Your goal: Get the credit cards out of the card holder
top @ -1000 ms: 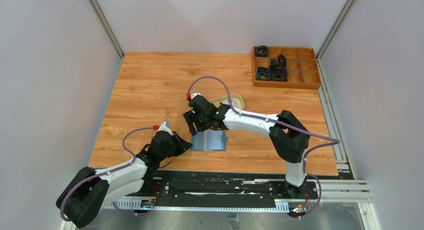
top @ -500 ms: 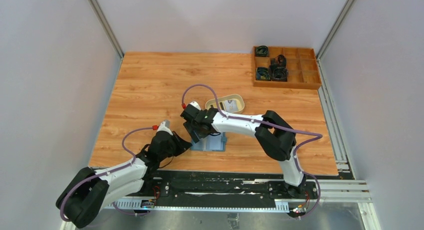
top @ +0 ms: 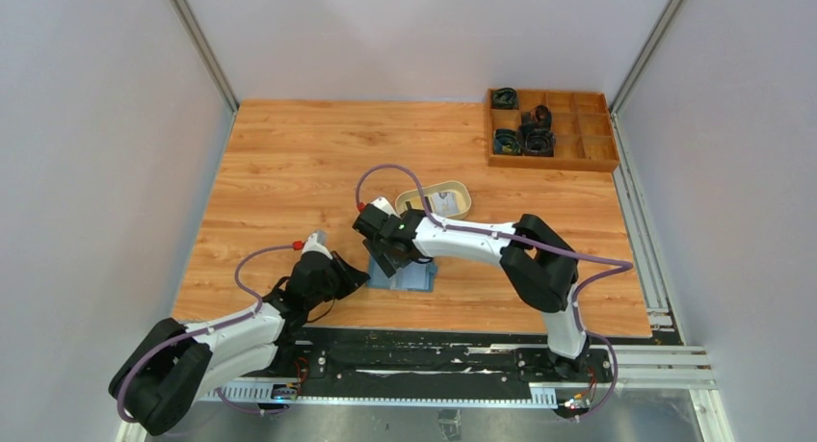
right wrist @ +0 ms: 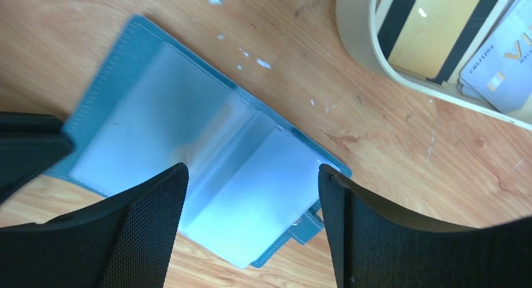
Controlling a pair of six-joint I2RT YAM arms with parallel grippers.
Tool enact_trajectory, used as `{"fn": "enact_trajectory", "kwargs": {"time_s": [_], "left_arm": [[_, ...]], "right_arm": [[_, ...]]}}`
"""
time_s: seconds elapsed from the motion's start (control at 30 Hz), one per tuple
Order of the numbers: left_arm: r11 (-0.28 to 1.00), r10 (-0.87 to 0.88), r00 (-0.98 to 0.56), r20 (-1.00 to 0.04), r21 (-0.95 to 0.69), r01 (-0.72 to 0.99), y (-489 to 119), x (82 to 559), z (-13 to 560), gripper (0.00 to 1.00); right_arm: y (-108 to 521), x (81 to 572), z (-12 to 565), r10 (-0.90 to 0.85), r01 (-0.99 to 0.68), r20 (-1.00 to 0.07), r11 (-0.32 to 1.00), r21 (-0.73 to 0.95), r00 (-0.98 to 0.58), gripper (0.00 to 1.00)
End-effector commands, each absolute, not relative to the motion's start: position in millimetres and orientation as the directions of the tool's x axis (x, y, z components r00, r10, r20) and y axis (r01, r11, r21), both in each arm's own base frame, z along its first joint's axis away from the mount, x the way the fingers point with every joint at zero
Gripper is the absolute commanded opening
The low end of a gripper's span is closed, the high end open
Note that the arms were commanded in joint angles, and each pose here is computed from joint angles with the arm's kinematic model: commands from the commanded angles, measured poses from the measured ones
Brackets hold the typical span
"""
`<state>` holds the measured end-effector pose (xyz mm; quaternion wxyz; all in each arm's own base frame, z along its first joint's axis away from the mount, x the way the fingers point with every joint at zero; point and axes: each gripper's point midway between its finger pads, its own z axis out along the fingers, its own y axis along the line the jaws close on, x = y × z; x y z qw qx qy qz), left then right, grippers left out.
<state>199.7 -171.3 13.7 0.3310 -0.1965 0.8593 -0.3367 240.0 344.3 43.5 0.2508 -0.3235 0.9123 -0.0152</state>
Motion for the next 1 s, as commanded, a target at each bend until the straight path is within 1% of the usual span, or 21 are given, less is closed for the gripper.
{"fn": "enact_trajectory", "kwargs": {"time_s": [0.0, 0.17, 0.37, 0.6, 0.97], "left_arm": [[0.801, -0.510, -0.749, -0.424, -0.551, -0.233, -137, 169, -37, 0.00], [0.800, -0.514, -0.748, -0.420, -0.550, -0.240, -136, 168, -39, 0.00], [0.800, -0.517, -0.744, -0.423, -0.548, -0.245, -134, 169, -39, 0.00], [0.802, -0.522, -0.742, -0.421, -0.539, -0.258, -132, 167, -42, 0.00], [0.806, -0.531, -0.732, -0.427, -0.521, -0.281, -128, 169, -45, 0.00]], "right_arm": [[373, 238, 56, -0.554, -0.579, -0.472, 0.808, -0.108, -0.686, 0.79], [401, 246, 58, -0.520, -0.572, -0.493, 0.818, -0.054, -0.698, 0.79], [410, 248, 40, -0.531, -0.575, -0.465, 0.816, -0.057, -0.708, 0.79], [399, 246, 23, -0.549, -0.571, -0.432, 0.816, -0.091, -0.716, 0.79], [367, 243, 38, -0.564, -0.559, -0.442, 0.814, -0.158, -0.697, 0.79]]}}
